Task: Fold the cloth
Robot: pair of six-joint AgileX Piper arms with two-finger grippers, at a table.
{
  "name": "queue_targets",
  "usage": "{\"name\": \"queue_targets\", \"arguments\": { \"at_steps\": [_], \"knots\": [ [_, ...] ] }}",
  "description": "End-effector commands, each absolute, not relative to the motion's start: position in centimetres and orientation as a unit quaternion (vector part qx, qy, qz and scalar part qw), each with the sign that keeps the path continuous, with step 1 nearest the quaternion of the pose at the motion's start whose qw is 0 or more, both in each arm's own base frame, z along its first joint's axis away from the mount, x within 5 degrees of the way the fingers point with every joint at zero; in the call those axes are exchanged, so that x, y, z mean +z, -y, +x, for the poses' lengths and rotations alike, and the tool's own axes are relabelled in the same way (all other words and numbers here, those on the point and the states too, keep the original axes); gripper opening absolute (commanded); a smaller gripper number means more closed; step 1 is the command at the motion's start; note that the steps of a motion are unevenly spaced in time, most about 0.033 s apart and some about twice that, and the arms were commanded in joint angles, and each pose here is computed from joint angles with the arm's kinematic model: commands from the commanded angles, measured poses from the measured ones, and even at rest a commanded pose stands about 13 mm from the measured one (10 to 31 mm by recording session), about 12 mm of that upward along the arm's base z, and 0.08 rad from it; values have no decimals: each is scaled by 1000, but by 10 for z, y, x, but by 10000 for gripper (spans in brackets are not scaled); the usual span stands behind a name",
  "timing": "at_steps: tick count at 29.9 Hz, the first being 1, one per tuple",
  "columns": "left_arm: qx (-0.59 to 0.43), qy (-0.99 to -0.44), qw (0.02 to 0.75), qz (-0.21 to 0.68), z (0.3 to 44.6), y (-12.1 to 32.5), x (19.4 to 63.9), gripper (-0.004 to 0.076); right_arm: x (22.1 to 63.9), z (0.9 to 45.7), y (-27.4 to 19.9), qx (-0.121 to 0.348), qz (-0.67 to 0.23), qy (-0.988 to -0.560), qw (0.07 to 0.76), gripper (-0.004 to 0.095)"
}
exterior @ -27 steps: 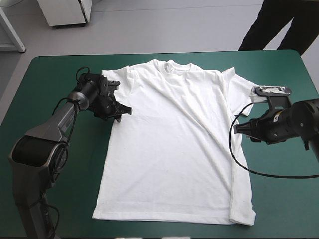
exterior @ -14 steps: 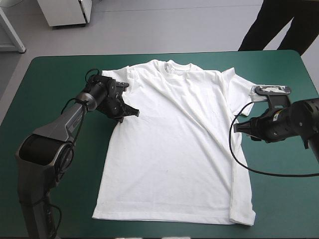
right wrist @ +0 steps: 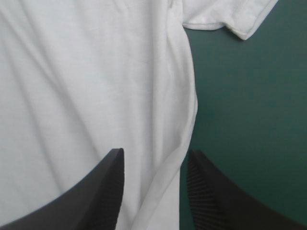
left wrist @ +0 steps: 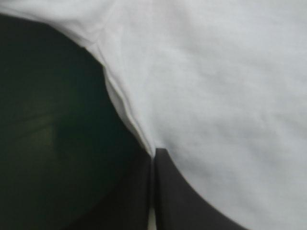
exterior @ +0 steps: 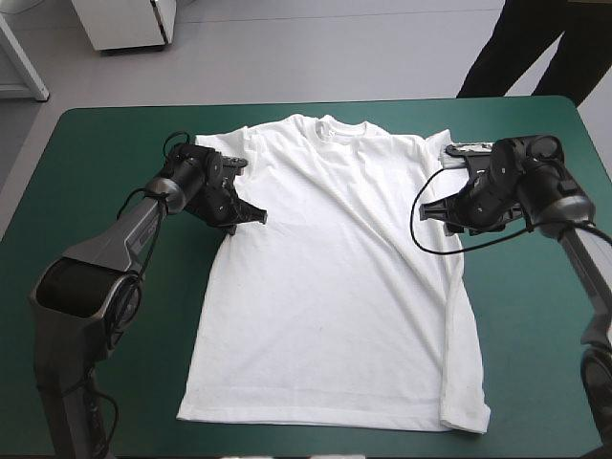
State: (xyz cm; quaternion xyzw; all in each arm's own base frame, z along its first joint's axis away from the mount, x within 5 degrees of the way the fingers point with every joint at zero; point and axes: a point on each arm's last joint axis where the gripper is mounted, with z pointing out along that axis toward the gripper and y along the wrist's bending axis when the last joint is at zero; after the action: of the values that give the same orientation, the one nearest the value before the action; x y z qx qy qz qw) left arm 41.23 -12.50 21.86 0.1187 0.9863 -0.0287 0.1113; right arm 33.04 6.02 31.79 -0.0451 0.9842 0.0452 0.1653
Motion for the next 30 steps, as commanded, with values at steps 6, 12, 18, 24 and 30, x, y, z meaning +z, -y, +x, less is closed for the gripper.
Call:
{"name": "queue_targets", "arguments": {
  "at_steps": [6, 12, 18, 24, 30],
  "knots": [
    [-38, -982, 144, 116, 412, 126, 240, -22, 286, 368, -45, 61, -15, -986, 155, 405],
    [-39, -981, 150, 118, 413, 127, 240, -22, 271, 380, -45, 60, -21, -984, 166, 405],
    [-40, -981, 150, 117, 413, 127, 240, -22, 251, 387, -46, 58, -20, -988, 138, 405],
    [-40, -981, 151, 117, 413, 126, 240, -22, 235, 390, -47, 58, -15, -992, 109, 331],
    [-40, -981, 152, 117, 412, 126, 243, -22, 237, 392, -46, 56, -16, -992, 110, -8]
  ]
}}
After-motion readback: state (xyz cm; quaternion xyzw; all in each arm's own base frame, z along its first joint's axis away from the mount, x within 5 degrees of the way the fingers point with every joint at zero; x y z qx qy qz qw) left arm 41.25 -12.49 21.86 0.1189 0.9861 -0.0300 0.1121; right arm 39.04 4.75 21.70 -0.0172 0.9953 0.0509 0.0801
